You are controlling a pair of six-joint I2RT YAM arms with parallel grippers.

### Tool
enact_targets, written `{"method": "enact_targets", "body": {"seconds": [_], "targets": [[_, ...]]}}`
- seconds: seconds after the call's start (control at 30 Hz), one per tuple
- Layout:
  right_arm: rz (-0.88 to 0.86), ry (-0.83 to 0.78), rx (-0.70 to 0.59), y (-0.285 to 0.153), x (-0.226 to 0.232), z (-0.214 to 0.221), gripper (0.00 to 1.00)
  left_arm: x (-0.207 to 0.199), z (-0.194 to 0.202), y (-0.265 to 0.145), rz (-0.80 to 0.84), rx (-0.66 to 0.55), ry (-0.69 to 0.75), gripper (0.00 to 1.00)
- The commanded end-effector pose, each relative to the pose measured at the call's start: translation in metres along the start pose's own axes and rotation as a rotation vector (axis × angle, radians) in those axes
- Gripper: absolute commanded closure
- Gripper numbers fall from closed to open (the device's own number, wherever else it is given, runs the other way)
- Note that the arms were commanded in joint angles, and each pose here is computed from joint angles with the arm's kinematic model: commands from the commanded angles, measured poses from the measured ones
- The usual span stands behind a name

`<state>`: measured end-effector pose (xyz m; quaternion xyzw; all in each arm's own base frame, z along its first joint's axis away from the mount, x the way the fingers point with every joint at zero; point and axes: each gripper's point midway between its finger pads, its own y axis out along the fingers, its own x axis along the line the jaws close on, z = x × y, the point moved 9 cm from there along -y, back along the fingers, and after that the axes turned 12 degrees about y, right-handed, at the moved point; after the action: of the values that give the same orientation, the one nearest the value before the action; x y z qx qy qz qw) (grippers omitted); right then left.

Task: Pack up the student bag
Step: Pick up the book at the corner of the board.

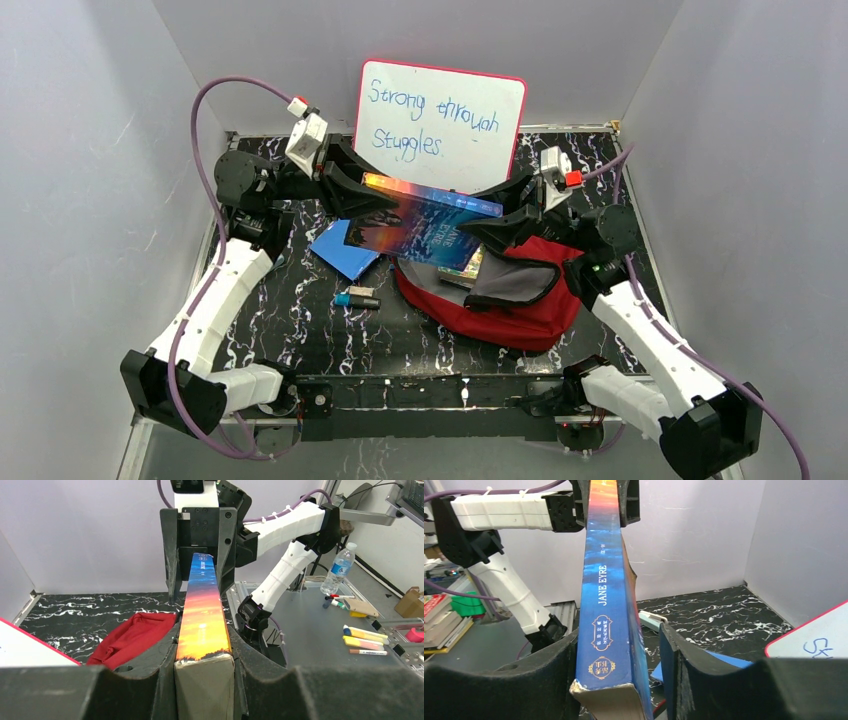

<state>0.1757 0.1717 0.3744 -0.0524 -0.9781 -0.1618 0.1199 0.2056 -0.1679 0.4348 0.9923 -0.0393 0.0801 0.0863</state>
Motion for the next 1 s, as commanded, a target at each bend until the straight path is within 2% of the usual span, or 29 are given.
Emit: {"method": "enact_targets", "body": {"seconds": [0.0,0.17,0.2,0.33,0.37,0.4,0.47,0.5,0.57,0.7,0.97], "targets": [[-0.067,-0.025,-0.03,0.002,0.007,-0.006,0.44,-0.003,-0.038,0.008,-0.068,-0.12,0.181,1.0],[-0.099,-0.007,-0.016,0.003,0.008,-0.005,0.56,0.0,-0.037,0.011,-0.09,-0.138,0.179,1.0],[-0.101,-0.007,-0.016,0.004,0.008,-0.005,0.62,0.001,-0.036,0.011,-0.097,-0.141,0.177,1.0],[-0.07,0.01,-0.034,0.004,0.007,-0.008,0.95,0.003,-0.033,0.011,-0.119,-0.15,0.166,1.0],[-0.06,0.007,-0.046,0.004,0.008,-0.009,1.0,0.003,-0.032,0.011,-0.119,-0.148,0.162,0.94],[-0.049,0.005,-0.058,0.004,0.008,-0.011,1.0,0.003,-0.032,0.011,-0.119,-0.149,0.158,0.84],[-0.034,-0.02,-0.092,0.002,0.013,-0.017,1.0,0.002,-0.03,0.01,-0.123,-0.148,0.149,0.56],[-0.028,-0.032,-0.106,0.001,0.015,-0.02,1.0,0.001,-0.028,0.01,-0.125,-0.148,0.142,0.46],[-0.023,-0.06,-0.132,-0.001,0.021,-0.025,1.0,0.001,-0.023,0.009,-0.127,-0.143,0.12,0.34],[-0.018,-0.105,-0.154,-0.004,0.031,-0.036,1.0,0.0,-0.01,0.008,-0.108,-0.119,0.062,0.26],[0.006,-0.178,-0.216,-0.008,0.044,-0.052,1.0,-0.007,0.007,0.005,-0.087,-0.083,-0.021,0.21]]}}
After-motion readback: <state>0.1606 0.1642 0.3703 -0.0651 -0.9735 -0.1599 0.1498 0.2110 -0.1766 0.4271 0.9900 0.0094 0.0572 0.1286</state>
